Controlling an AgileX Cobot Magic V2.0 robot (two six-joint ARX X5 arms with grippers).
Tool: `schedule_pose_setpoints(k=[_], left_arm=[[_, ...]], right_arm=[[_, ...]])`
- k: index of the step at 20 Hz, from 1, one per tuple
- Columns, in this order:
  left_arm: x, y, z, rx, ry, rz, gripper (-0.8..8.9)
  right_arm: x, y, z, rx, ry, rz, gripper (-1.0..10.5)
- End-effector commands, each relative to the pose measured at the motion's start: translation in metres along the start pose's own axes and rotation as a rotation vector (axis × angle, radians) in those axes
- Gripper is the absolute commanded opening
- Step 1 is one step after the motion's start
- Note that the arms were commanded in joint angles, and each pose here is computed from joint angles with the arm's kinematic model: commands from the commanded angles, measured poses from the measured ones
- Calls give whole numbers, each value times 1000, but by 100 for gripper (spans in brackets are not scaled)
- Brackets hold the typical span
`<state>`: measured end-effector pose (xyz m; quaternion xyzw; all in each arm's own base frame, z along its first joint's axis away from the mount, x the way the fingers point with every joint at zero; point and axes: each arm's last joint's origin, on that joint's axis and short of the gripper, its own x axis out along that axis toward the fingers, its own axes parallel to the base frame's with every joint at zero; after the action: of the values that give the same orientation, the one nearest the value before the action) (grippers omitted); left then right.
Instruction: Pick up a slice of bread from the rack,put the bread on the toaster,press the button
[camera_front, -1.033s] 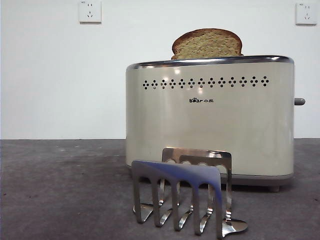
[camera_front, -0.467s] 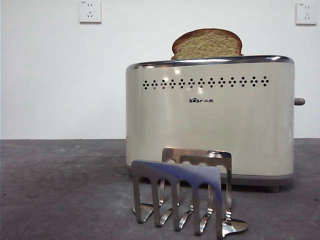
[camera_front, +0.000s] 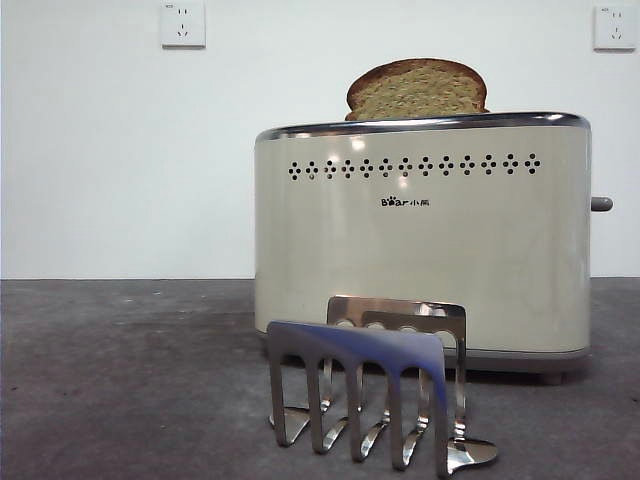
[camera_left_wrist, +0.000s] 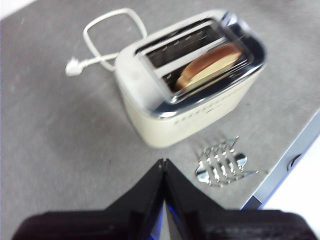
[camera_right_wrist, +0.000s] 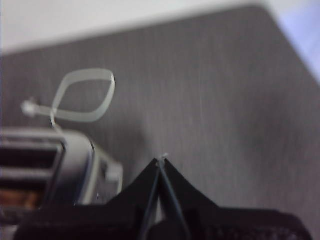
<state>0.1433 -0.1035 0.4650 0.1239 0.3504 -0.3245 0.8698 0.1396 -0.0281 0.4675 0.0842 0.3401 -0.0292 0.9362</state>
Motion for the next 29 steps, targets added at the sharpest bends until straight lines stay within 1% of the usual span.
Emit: schedule_pose_setpoints(k=[1, 3, 5, 6, 9, 10, 11, 12, 14, 17, 20, 23, 25, 26, 27, 29], left_arm=[[7, 8, -18, -56, 48, 4, -4], [15, 18, -39, -102, 54, 51, -4], [25, 28, -61, -132, -13, 112, -4], [33, 35, -80, -127, -105, 168, -4], [59, 48, -148, -130, -459, 368, -4], [67, 50, -171, -135, -541, 458, -4], [76, 52, -194, -149, -592, 539, -4], [86, 52, -214, -159, -621, 587, -4], [104, 53, -242, -202, -634, 608, -4], [120, 55, -266, -244, -599, 673, -4], [127, 57, -280, -264, -594, 706, -4], [132, 56, -287, -265, -608, 694, -4], [136, 55, -293, -315, -636, 679, -4], [139, 55, -297, -350, -627, 667, -4], [140, 54, -299, -365, -604, 665, -4], [141, 54, -301, -365, -582, 666, -4]], right_arm=[[17, -3, 1, 10, 100, -3, 0], [32, -6, 7, 16, 132, -4, 0], [48, -8, 13, 21, 161, -5, 0], [60, -11, 17, 26, 186, -5, 0], [94, -17, 26, 38, 250, -7, 0], [106, -19, 28, 40, 265, -7, 0], [117, -21, 31, 42, 273, -7, 0], [126, -22, 34, 42, 276, -8, 0], [145, -26, 39, 41, 266, -7, 0], [167, -30, 48, 31, 215, -6, 0], [180, -32, 58, 16, 132, -4, 0], [184, -33, 66, 2, 55, -6, 0], [184, -32, 70, -6, 10, -5, 0], [184, -32, 72, -9, -6, -4, 0], [184, -32, 73, -11, -15, -4, 0], [184, -32, 73, -12, -24, -4, 0]])
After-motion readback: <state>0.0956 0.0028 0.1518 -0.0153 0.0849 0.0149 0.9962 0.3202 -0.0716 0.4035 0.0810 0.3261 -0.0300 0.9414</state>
